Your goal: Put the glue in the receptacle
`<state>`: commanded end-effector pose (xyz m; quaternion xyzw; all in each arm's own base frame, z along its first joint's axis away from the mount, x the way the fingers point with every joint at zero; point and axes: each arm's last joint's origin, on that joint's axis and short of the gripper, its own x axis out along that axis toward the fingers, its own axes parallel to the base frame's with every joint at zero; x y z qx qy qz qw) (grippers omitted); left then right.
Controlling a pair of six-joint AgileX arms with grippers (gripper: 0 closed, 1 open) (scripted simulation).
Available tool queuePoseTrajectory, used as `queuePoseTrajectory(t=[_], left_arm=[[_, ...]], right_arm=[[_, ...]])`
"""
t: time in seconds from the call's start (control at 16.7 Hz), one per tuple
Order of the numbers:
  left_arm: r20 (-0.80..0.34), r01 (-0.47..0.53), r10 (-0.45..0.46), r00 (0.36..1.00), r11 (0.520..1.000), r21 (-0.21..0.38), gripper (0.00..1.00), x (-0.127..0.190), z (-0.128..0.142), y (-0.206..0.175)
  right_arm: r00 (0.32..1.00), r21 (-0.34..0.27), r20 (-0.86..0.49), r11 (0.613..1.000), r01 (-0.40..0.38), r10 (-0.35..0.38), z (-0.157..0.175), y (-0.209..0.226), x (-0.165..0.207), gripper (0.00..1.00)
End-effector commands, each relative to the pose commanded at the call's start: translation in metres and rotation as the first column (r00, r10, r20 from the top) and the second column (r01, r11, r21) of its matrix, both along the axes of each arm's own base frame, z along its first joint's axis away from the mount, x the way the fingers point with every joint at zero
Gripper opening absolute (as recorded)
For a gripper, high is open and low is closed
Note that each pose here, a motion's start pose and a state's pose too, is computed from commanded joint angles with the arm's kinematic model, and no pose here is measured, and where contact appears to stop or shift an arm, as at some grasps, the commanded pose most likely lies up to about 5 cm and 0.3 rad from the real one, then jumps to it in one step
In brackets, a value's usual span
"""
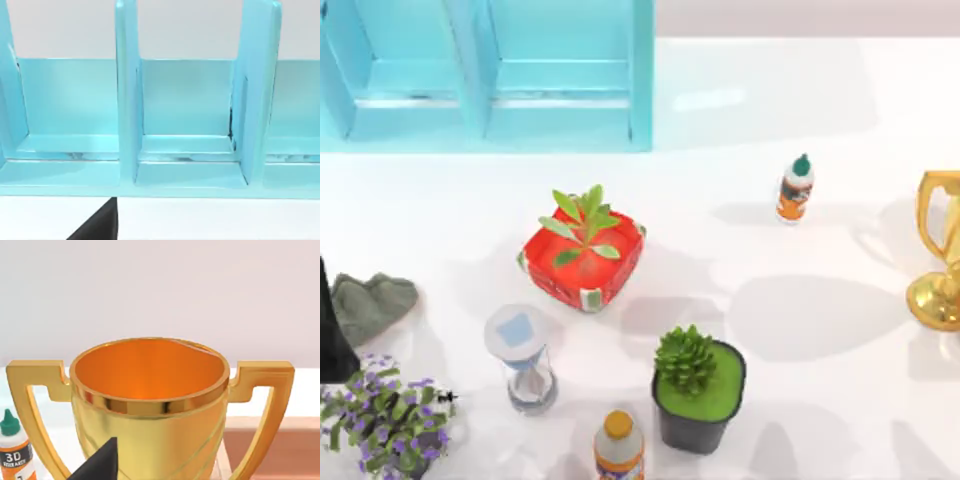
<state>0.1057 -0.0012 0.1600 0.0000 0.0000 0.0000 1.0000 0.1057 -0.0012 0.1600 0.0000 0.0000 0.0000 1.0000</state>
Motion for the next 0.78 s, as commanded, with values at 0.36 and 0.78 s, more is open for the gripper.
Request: queuePoseTrajectory(t=[0.36,0.78], left_arm=[[0.0,0.0,0.0,1.0,1.0,0.0,1.0,0.0,0.0,0.0],[0.0,0.0,0.0,1.0,1.0,0.0,1.0,0.0,0.0,0.0]], right_arm=[[0.999,-0.056,-0.032,0.998,-0.042,0.04,0.021,0.002,0.001,1.0],[0.945,-0.3,-0.224,0.905,-0.301,0.24,0.112,0.013,0.039,1.0]])
